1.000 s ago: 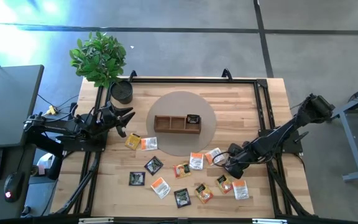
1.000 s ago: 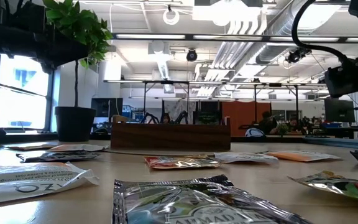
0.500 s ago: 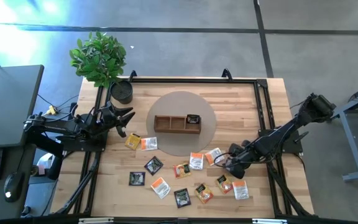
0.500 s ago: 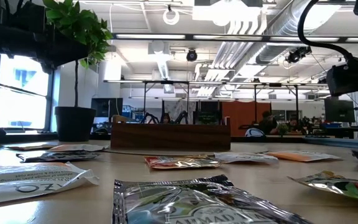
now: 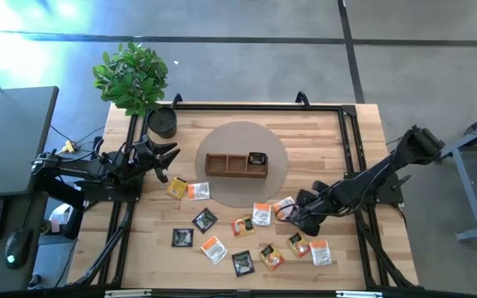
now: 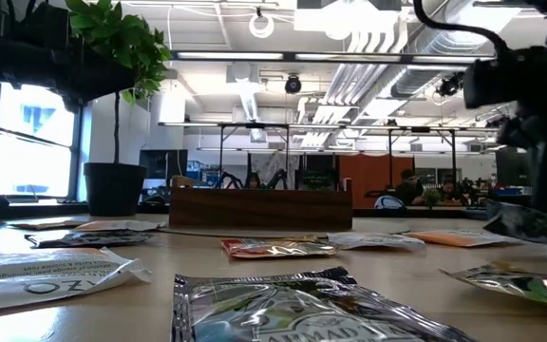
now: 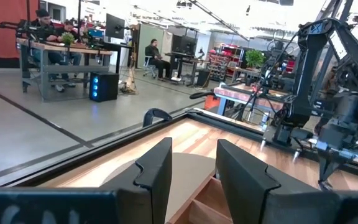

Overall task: Pick & Place Tea
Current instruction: Put the purple tea bag into the right section of the wooden organizer

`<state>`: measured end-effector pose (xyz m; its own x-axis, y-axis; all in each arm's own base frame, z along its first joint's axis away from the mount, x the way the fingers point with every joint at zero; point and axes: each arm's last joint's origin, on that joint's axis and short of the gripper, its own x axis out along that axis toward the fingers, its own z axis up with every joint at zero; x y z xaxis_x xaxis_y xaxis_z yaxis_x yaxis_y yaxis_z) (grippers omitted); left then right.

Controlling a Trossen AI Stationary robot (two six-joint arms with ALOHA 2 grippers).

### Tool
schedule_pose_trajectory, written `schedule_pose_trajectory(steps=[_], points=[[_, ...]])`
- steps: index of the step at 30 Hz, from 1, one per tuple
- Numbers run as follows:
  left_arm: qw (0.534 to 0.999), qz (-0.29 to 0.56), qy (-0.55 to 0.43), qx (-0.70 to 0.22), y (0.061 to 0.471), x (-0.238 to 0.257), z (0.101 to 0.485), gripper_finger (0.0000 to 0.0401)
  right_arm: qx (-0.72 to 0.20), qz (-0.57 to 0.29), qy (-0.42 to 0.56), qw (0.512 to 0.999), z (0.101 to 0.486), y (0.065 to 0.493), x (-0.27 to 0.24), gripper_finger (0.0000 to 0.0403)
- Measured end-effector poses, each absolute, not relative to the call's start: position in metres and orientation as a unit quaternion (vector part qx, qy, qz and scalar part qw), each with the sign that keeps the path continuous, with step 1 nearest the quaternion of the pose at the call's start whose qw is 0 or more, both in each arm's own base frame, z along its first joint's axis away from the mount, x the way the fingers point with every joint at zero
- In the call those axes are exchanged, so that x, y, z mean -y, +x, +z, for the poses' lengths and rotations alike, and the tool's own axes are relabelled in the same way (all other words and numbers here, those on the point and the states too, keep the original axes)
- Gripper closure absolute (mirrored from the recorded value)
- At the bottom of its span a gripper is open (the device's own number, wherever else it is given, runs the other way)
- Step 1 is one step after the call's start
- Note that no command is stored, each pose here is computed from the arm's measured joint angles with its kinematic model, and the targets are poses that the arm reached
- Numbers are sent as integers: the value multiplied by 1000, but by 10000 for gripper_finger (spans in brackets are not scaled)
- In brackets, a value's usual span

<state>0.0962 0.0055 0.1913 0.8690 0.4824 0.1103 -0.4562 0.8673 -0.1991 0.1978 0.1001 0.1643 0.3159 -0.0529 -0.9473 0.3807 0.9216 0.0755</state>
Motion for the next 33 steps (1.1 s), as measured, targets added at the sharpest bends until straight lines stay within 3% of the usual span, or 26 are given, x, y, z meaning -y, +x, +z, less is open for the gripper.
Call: schedule_pose_trajectory(steps=[8,17,25,33], points=[[962,243,-90,80,96,-6,191,274,-520,-147,55,840,183,222,-77,401],[962,243,-90,80,96,-6,191,274,-560,-76,108,818,183,228,-61,390],[963,244,-88,75,96,-6,190,274,-555,-55,99,824,180,226,-72,298],[963,244,-87,72,96,-6,190,274,-526,-41,110,842,142,214,-69,213]])
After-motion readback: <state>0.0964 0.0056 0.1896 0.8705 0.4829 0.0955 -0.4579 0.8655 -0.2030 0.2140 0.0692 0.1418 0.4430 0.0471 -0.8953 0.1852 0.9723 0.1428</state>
